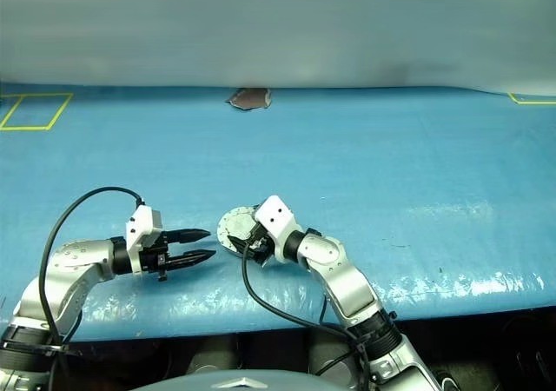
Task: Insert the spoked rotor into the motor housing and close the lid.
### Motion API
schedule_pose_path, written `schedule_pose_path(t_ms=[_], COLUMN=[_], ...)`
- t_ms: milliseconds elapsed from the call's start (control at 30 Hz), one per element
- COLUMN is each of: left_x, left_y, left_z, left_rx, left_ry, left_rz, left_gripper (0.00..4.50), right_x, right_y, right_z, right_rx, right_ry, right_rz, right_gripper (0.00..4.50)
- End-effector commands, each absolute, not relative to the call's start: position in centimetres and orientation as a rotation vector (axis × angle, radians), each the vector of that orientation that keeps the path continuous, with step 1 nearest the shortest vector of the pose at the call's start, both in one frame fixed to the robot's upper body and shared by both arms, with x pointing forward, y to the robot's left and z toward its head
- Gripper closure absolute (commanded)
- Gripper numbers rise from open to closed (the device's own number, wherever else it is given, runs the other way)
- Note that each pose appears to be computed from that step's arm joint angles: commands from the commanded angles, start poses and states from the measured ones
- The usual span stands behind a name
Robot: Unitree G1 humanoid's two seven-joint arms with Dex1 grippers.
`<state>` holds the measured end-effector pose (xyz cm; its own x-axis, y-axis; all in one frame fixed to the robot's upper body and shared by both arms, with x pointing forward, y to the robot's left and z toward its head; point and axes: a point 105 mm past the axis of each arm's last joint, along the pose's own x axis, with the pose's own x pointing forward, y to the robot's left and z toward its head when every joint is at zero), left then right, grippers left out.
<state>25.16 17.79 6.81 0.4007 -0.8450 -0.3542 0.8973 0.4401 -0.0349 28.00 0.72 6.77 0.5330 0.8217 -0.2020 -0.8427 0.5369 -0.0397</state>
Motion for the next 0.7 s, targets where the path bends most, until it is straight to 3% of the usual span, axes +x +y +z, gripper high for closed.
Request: schedule_pose_path(t_ms=[33, 467, 667, 700], left_x=[25.42, 25.56, 25.55, 25.55], left_y=[18.34, 18.39, 18.61, 18.66], left_z=[7.57, 6.99, 6.74, 6.65], left_rx=[0.194, 0.125, 0.105, 0.105], left_ry=[0.303, 0.290, 0.294, 0.295], left_rz=[-1.079, -1.043, -1.033, -1.031], left_gripper=[2.11, 2.11, 2.11, 2.11], right_x=[27.70, 27.81, 27.87, 27.88], right_y=[1.15, 1.05, 0.97, 0.96], right_z=[6.71, 6.05, 5.86, 5.85], right_rx=[-0.146, -0.188, -0.196, -0.201], right_ry=[0.156, 0.163, 0.169, 0.169], right_rz=[1.007, 0.989, 0.983, 0.983], right_gripper=[0.03, 0.03, 1.49, 1.49])
